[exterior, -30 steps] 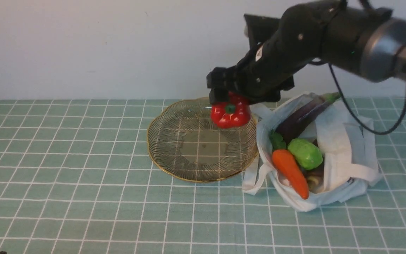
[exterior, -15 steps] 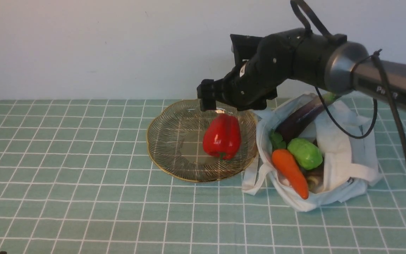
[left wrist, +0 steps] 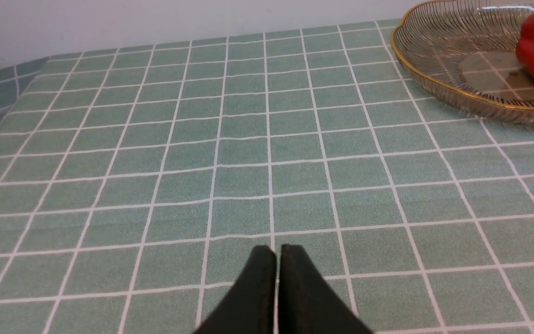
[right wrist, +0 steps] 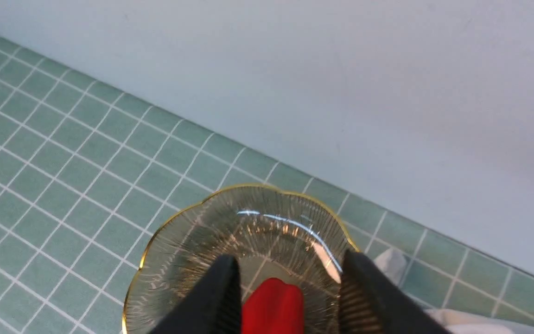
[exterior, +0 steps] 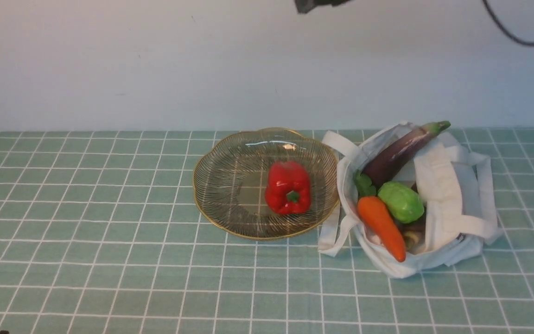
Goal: Take vegetables from cloth bag on blue coffee tablecloth place on plate.
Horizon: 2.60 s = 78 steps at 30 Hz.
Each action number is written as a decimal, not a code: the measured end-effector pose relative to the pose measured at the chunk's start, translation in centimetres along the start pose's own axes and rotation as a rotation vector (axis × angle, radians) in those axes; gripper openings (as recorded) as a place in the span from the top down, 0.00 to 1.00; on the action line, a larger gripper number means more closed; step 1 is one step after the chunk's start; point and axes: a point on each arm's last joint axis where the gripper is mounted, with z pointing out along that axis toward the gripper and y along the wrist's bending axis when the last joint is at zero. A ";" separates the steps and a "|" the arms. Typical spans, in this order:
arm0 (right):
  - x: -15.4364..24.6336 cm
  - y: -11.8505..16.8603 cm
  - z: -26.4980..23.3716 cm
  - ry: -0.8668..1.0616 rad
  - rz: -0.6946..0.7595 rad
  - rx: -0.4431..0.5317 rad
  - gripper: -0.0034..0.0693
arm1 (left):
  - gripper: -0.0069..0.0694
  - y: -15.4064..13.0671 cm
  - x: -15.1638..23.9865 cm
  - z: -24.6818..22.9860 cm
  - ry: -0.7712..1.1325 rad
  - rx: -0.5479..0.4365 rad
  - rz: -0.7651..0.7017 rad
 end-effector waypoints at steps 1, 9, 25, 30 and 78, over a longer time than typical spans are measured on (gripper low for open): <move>0.0 -0.2 -1.9 -0.015 -0.008 0.014 0.74 | 0.92 0.0 0.0 0.0 0.000 0.000 0.000; 5.0 -0.9 -13.9 -0.044 -0.022 0.034 0.97 | 0.92 0.0 0.0 0.0 0.000 0.000 0.000; 32.1 -2.7 -16.8 -0.431 0.100 -0.002 0.97 | 0.92 0.0 0.0 0.0 0.000 0.000 0.000; 35.4 -2.7 -16.1 -0.557 0.097 -0.036 0.97 | 0.92 0.0 0.0 0.0 0.000 0.000 0.000; 43.6 -5.1 -11.9 -0.504 0.155 0.361 0.97 | 0.92 0.0 0.0 0.0 0.000 0.000 0.000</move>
